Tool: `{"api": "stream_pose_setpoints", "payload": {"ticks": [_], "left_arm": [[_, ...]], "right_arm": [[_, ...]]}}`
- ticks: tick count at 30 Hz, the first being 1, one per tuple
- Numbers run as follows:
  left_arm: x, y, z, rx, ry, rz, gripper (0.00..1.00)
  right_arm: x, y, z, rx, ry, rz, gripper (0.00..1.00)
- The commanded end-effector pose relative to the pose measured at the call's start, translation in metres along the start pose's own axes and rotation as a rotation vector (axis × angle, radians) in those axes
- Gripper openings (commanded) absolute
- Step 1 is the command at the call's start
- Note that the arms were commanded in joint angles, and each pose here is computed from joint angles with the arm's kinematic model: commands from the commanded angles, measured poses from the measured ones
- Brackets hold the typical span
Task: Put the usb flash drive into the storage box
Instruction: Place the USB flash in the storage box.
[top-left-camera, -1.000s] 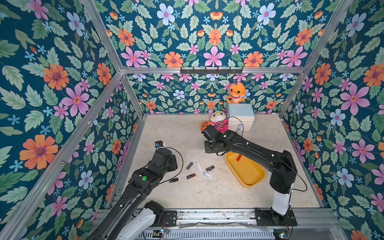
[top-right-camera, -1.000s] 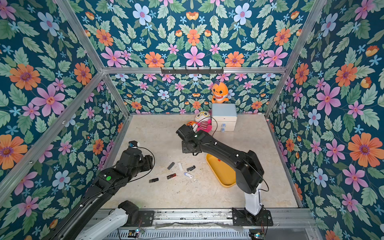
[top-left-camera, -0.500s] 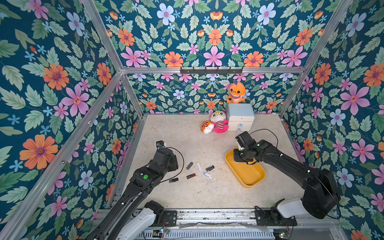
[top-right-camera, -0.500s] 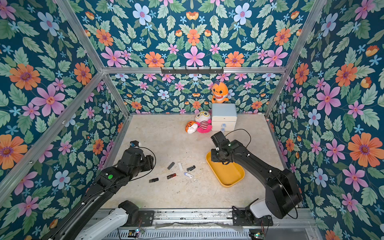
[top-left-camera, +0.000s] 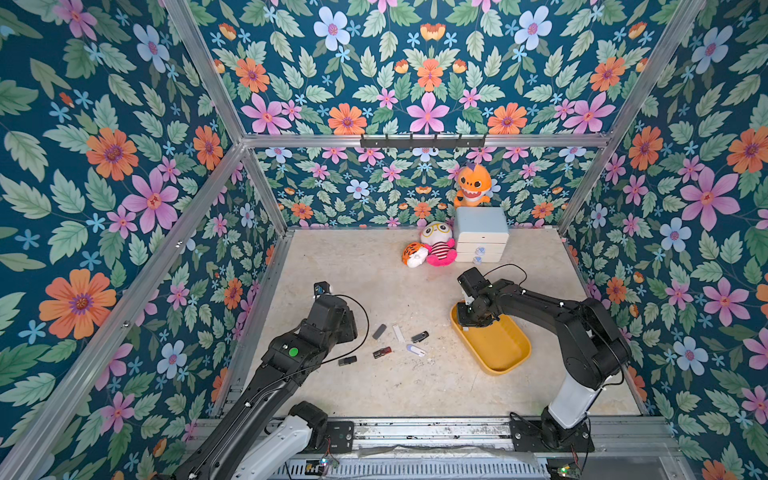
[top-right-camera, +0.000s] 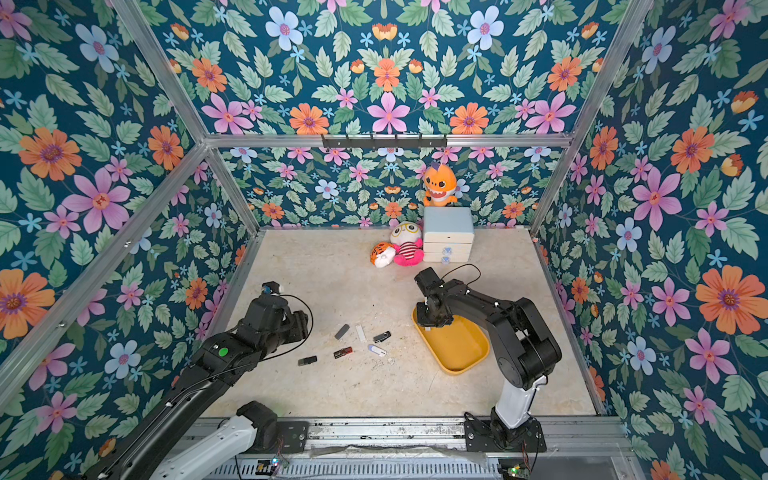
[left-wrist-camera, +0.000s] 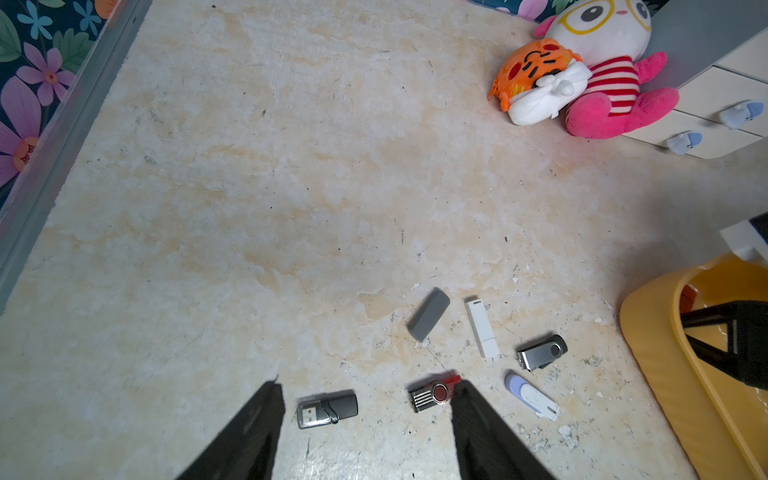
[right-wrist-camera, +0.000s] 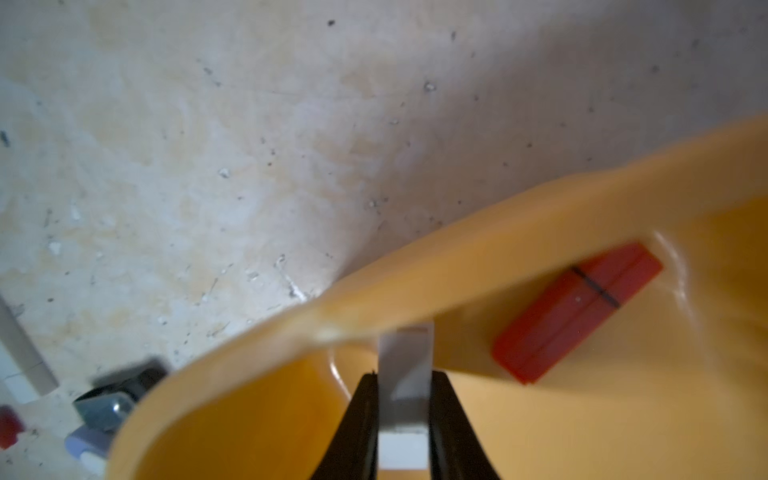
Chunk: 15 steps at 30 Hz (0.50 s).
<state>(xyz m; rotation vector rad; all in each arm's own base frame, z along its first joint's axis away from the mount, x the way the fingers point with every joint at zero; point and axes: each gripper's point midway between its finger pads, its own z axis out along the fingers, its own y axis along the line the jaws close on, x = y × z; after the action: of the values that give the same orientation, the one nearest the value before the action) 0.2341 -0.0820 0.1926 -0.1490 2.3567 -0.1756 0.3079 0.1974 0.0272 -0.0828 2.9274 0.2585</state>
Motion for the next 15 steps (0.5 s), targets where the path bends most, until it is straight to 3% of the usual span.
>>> {"api": "stream_pose_setpoints", "payload": {"ticks": [1, 12, 15], "left_arm": [[-0.002, -0.002, 0.002, 0.003, -0.005, 0.0, 0.69], [0.0, -0.002, 0.006, -0.005, 0.013, 0.006, 0.7], [0.001, -0.002, 0.007, -0.009, 0.017, 0.007, 0.7]], "right_arm": [[-0.004, -0.008, 0.006, 0.024, -0.002, 0.002, 0.11], [0.001, -0.055, -0.003, 0.197, -0.003, 0.026, 0.11], [0.0, -0.048, -0.005, 0.158, -0.012, 0.017, 0.11]]}}
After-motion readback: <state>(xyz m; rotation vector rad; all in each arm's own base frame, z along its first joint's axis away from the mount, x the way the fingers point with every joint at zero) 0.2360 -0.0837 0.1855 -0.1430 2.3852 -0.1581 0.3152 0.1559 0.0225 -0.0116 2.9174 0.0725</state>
